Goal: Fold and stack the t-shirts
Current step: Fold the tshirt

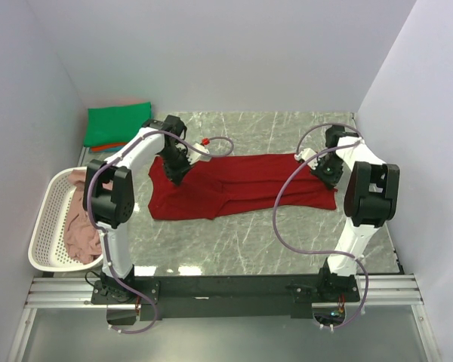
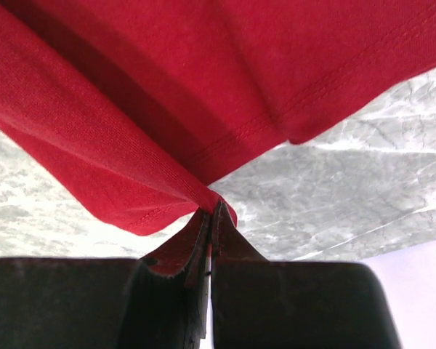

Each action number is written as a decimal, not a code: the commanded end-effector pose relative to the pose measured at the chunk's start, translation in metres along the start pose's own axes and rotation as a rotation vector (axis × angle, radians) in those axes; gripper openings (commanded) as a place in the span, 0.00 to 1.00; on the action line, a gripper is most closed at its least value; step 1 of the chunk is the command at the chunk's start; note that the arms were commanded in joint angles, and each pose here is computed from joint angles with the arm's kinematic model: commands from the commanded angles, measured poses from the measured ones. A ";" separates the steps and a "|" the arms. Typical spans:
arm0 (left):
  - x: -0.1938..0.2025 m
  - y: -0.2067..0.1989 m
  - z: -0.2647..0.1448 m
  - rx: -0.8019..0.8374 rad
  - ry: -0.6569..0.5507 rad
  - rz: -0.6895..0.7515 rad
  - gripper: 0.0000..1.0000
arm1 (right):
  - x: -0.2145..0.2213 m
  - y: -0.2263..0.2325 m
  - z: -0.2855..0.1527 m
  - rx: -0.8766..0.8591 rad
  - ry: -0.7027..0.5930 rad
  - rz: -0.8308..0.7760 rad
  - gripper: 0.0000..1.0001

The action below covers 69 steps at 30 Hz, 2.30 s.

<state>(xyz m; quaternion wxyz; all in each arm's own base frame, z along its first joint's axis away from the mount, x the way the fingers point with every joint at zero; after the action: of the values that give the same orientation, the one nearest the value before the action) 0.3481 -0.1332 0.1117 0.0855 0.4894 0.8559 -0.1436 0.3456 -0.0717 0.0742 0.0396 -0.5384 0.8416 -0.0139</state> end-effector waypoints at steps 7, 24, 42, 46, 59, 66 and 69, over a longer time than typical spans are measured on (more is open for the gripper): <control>-0.003 0.020 -0.004 -0.061 -0.042 -0.015 0.07 | -0.014 -0.016 -0.005 0.058 -0.018 0.012 0.23; 0.079 -0.021 -0.034 0.102 -0.255 -0.532 0.50 | 0.018 0.039 -0.038 -0.289 -0.252 0.788 0.63; 0.107 -0.031 0.006 0.107 -0.192 -0.632 0.57 | 0.036 0.046 0.015 -0.316 -0.187 1.011 0.65; 0.111 -0.033 0.011 0.114 -0.179 -0.637 0.57 | 0.040 0.051 0.022 -0.319 -0.163 1.023 0.66; 0.114 -0.042 0.019 0.166 -0.170 -0.641 0.51 | 0.039 0.050 0.021 -0.342 -0.185 1.016 0.36; 0.115 -0.043 0.016 0.174 -0.170 -0.653 0.06 | 0.040 0.044 0.016 -0.331 -0.181 1.001 0.00; 0.119 -0.037 0.007 0.161 -0.179 -0.672 0.01 | 0.043 0.040 0.014 -0.315 -0.166 0.984 0.00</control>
<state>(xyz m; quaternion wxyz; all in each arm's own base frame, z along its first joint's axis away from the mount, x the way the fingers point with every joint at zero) 0.2536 -0.0615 0.0657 0.0600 0.1772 0.9465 -0.2629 0.2833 -0.0833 0.0485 0.0171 -0.0670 0.9790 0.1918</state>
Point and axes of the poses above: each gripper's point midway between its finger pads, its own z axis out along the fingers, its own y axis along the line the jaws close on, x = y × z, the point moved 3 cm from there along -z, back along the fingers, and after that the axes turned 7 degrees about -z, right-handed, at the moved point
